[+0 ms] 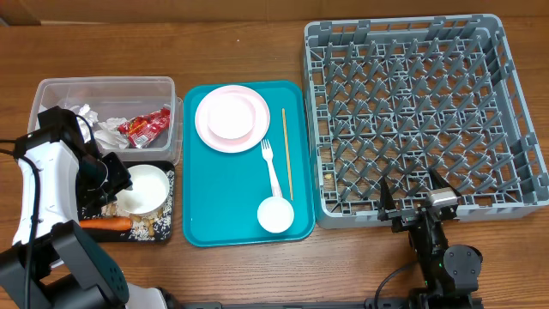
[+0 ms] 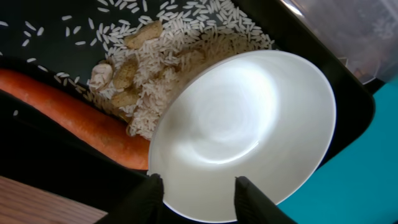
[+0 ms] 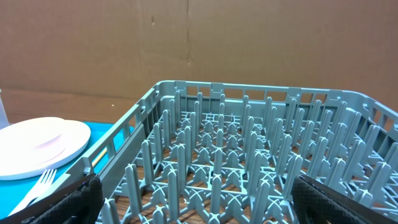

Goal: Sort waste into correct bins and load items into the dishwasher
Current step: 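Rotate the bowl back upright with the left gripper above the black tray, then shake the tilted bowl with the left gripper to empty remaining rice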

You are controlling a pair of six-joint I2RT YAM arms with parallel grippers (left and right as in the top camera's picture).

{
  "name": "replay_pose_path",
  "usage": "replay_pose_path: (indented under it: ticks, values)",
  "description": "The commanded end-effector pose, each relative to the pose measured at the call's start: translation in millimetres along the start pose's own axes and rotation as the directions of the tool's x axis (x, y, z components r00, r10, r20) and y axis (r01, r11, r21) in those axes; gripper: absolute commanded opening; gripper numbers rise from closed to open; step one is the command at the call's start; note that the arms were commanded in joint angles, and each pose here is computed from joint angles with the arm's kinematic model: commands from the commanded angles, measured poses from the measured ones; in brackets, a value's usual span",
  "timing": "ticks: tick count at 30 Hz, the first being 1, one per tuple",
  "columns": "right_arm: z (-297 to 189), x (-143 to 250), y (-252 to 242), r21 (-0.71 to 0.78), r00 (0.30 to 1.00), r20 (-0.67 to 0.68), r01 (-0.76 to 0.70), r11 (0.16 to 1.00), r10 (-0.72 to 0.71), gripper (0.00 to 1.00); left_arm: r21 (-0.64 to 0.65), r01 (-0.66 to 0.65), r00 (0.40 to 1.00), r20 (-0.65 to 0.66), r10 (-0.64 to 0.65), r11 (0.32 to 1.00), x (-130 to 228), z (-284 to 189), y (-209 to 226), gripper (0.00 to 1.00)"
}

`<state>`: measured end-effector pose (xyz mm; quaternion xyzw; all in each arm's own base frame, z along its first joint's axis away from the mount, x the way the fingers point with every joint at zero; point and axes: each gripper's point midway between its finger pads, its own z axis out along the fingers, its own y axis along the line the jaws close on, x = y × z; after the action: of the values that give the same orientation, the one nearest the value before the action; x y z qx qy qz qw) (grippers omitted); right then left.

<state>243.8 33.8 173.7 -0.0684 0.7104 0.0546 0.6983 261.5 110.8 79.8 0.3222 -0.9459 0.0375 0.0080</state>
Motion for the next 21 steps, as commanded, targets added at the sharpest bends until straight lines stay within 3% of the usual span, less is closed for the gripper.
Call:
replay_pose_path:
  ticks: [1,4,6,21]
  values:
    - [0,3,1,-0.004,1.000,0.001,0.004,1.000,-0.004,1.00,-0.035,0.010,1.000,0.004,-0.010,0.999,-1,3,5,0.47]
    - [0,3,1,-0.004,1.000,0.001,0.004,1.000,-0.004,1.00,-0.046,0.011,1.000,0.012,-0.011,0.999,-3,3,7,0.60]
    - [0,2,1,-0.004,1.000,0.001,0.004,1.000,-0.004,1.00,-0.069,0.026,1.000,0.019,-0.025,0.997,-4,2,11,0.62]
    - [0,2,1,-0.004,1.000,0.001,0.004,1.000,-0.004,1.00,-0.096,0.055,0.998,0.025,-0.053,0.994,0,19,17,0.62]
